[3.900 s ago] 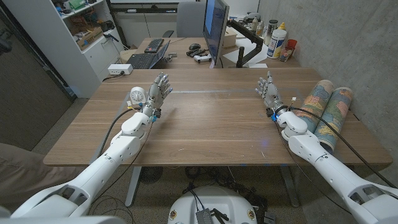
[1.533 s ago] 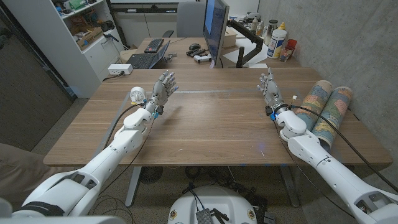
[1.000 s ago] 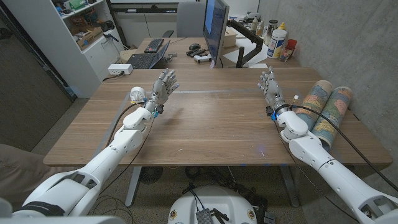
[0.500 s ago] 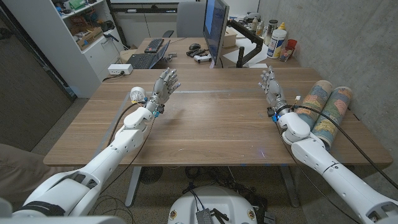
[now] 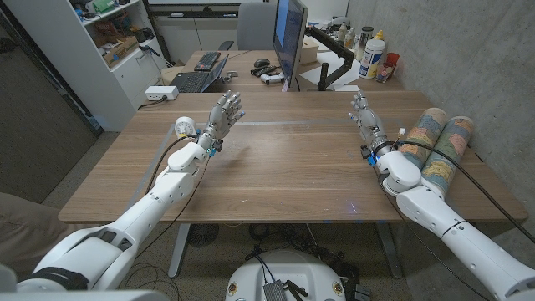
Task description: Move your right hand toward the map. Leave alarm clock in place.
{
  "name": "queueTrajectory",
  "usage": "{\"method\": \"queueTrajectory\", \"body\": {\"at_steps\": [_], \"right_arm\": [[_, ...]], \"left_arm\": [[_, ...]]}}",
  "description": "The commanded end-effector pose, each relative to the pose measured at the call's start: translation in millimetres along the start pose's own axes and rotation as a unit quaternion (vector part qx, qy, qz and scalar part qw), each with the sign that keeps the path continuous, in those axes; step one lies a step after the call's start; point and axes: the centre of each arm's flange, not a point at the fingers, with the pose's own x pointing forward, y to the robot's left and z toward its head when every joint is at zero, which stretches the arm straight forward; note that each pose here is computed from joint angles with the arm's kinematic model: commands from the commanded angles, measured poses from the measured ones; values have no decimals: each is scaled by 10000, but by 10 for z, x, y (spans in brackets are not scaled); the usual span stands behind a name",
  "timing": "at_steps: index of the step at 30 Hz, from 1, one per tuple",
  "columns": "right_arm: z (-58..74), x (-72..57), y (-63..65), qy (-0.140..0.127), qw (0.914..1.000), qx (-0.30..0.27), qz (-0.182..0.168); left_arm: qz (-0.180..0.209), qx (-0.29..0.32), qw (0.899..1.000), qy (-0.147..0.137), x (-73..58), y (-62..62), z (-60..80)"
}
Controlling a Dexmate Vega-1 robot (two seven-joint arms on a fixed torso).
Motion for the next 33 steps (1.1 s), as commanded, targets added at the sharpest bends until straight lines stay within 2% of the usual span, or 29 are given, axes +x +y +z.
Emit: {"method": "queueTrajectory", "body": {"at_steps": [1, 9, 19, 33], "right_arm": [[109, -132, -6, 325, 9978, -567, 78], [197, -270, -16, 522, 9927, -1083, -1], [278, -401, -14, 537, 9887, -1396, -85], [356, -520, 13, 644, 9802, -1870, -90]], "left_arm": [[-109, -14, 9999, 97, 23, -23, -2], [-144, 15, 9998, 110, 34, -47, 8], [-210, 51, 9997, 94, 41, -110, 21], [-319, 23, 9994, 123, 26, -230, 20]]}}
